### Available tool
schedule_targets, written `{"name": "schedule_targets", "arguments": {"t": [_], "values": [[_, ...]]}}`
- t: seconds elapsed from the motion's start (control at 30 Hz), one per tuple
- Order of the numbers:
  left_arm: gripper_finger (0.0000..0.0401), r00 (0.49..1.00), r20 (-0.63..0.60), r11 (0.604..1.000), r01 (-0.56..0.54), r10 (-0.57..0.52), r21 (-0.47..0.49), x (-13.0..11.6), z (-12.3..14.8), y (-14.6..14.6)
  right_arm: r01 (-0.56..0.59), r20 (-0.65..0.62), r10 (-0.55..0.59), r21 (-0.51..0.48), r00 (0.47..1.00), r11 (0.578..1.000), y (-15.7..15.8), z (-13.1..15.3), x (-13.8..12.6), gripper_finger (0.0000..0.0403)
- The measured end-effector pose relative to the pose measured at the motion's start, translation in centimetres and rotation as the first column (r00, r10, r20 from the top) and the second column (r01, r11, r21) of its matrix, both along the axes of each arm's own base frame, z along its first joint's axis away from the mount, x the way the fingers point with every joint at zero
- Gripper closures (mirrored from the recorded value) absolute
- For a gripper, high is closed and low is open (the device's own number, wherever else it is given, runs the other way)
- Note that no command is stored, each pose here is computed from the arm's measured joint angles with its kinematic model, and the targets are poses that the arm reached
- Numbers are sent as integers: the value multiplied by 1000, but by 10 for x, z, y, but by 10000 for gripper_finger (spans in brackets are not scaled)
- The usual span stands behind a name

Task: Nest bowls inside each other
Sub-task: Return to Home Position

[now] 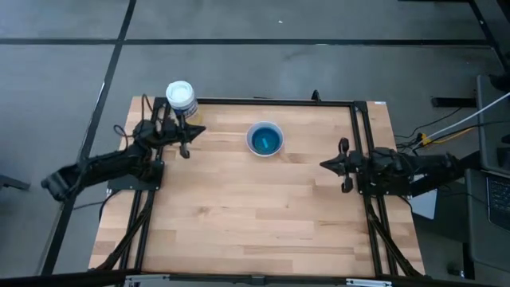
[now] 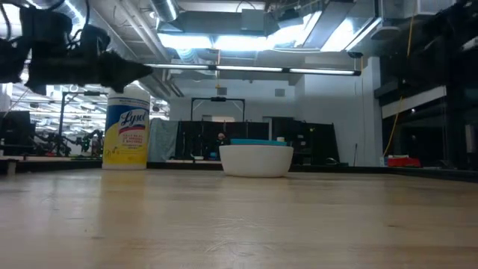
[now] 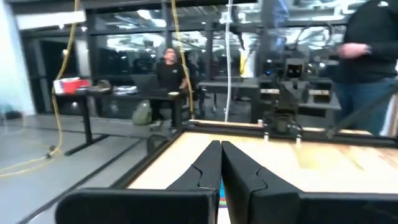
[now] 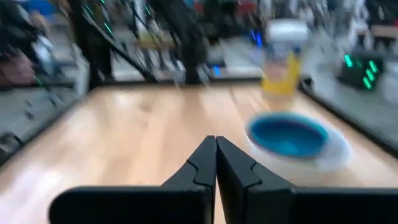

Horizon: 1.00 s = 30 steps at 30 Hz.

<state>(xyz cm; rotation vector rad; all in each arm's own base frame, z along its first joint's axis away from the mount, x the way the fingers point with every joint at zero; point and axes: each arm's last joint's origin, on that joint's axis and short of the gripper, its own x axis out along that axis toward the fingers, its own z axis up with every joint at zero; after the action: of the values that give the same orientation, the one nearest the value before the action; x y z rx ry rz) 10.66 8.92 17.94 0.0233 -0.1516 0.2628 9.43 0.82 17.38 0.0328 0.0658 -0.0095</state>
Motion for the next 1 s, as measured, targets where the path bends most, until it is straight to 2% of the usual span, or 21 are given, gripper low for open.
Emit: {"name": "schedule_targets", "arguments": {"t": [0.13, 0.2, 0.3, 0.37, 0.53, 0.7, 0.83, 1.0], "values": [[399, 999, -29, 1000, 25, -25, -4, -17, 0, 10, 37, -133, -32, 33, 991, 999, -10, -4, -5, 392], [399, 998, -49, 999, 34, -36, -32, -25, -3, 15, 13, -115, -7, 48, 993, 999, -12, -2, -6, 392], [398, 997, -82, 994, 7, -16, -111, -32, -9, 19, 44, -112, -37, 62, 993, 997, -17, -1, -7, 392], [399, 995, -92, 992, 19, -31, -128, -30, -11, 16, 64, -107, -56, 77, 993, 995, -19, -1, -7, 392], [399, 995, -81, 995, 44, -51, -92, -12, -7, -3, 59, -70, -52, 104, 996, 993, -19, 0, -5, 392], [399, 985, -163, 997, -63, 54, -53, 4, -13, -27, 71, -71, -66, 77, 995, 994, -20, 0, -5, 392], [399, 982, -145, 992, -122, 119, -12, 5, -10, -38, 71, -72, -67, 51, 995, 996, -20, 0, -6, 392], [399, 991, -104, 995, -94, 90, -34, -3, -7, -45, 64, -72, -59, 56, 996, 996, -20, 0, -5, 392]]}}
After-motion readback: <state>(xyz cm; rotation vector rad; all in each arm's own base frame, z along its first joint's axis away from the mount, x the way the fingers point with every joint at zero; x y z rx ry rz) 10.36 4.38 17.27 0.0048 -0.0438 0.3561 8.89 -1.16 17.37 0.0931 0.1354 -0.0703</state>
